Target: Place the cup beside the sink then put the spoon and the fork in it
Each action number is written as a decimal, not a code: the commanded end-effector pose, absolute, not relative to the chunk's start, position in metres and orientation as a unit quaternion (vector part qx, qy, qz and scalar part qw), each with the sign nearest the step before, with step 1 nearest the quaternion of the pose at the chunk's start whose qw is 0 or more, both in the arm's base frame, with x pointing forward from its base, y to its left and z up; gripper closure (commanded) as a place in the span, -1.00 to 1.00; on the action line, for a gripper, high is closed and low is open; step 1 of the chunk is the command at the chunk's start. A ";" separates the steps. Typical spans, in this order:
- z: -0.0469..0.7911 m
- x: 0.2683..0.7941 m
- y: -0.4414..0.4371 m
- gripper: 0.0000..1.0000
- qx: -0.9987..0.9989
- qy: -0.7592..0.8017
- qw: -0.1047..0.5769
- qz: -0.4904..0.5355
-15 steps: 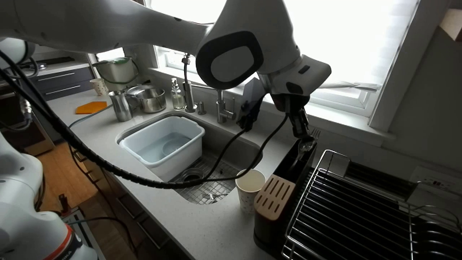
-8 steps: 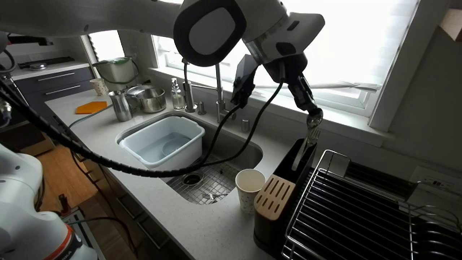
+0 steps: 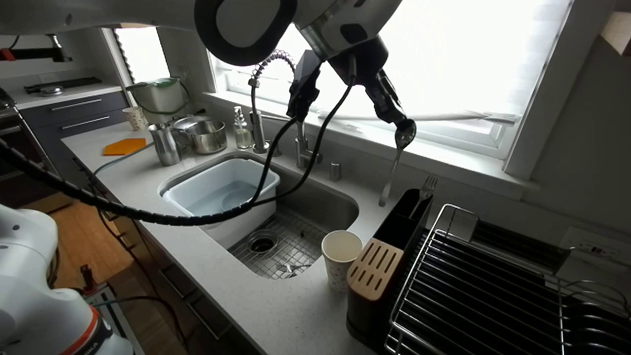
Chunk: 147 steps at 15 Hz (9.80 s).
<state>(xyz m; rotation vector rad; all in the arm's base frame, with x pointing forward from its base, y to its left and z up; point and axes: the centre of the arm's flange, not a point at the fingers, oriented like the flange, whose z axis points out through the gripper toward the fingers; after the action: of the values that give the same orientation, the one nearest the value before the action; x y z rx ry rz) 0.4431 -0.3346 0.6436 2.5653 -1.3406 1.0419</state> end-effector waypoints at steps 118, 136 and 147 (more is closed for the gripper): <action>0.570 0.386 -0.258 0.98 0.898 -0.328 0.029 0.291; 0.488 0.378 -0.279 0.98 0.870 -0.339 0.024 0.357; 0.446 0.387 -0.282 0.98 0.882 -0.332 0.032 0.334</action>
<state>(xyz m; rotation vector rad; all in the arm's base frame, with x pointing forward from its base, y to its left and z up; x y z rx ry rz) 0.3873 -0.2797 0.4592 2.6981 -1.0432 1.0318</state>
